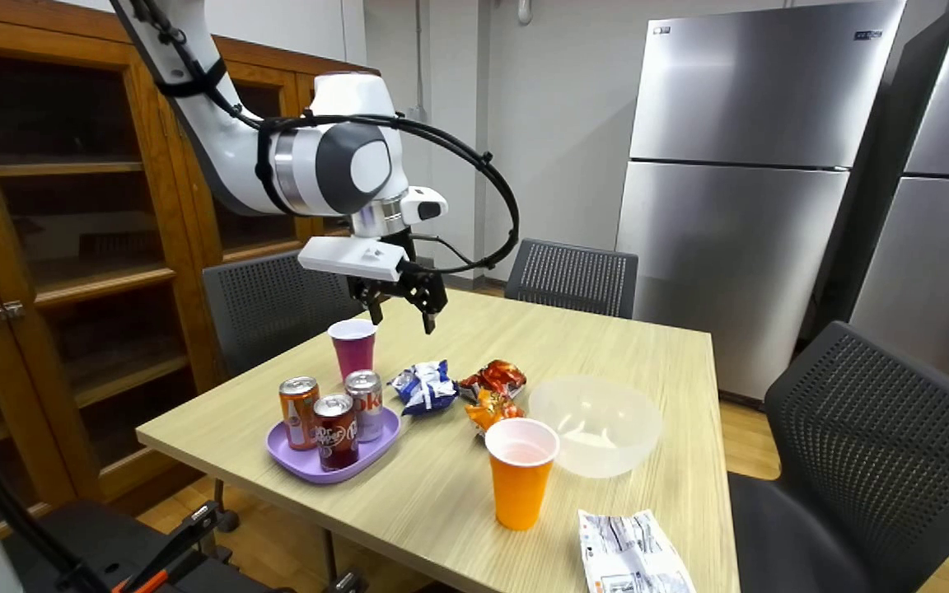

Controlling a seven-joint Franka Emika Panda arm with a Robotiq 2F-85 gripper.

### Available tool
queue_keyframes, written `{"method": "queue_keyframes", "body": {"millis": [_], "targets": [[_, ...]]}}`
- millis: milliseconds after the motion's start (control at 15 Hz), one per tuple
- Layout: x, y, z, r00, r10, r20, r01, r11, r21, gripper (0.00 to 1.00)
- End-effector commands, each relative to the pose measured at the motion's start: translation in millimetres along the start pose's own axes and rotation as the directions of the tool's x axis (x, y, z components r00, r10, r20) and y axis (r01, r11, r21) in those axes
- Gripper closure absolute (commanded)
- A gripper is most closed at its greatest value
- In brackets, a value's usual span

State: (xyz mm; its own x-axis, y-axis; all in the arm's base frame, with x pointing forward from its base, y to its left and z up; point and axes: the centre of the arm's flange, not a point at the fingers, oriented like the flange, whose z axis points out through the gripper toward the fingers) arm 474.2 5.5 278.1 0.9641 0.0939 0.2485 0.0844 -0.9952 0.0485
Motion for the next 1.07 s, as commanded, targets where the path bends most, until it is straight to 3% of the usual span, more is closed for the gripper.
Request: {"method": "queue_keyframes", "body": {"millis": [0,1000], "targets": [[28,4,16,0.999,-0.045,0.007,0.045,0.999,0.016,0.0],[70,-5,90,0.975,-0.21,0.077,0.213,0.976,-0.04,0.0]]}}
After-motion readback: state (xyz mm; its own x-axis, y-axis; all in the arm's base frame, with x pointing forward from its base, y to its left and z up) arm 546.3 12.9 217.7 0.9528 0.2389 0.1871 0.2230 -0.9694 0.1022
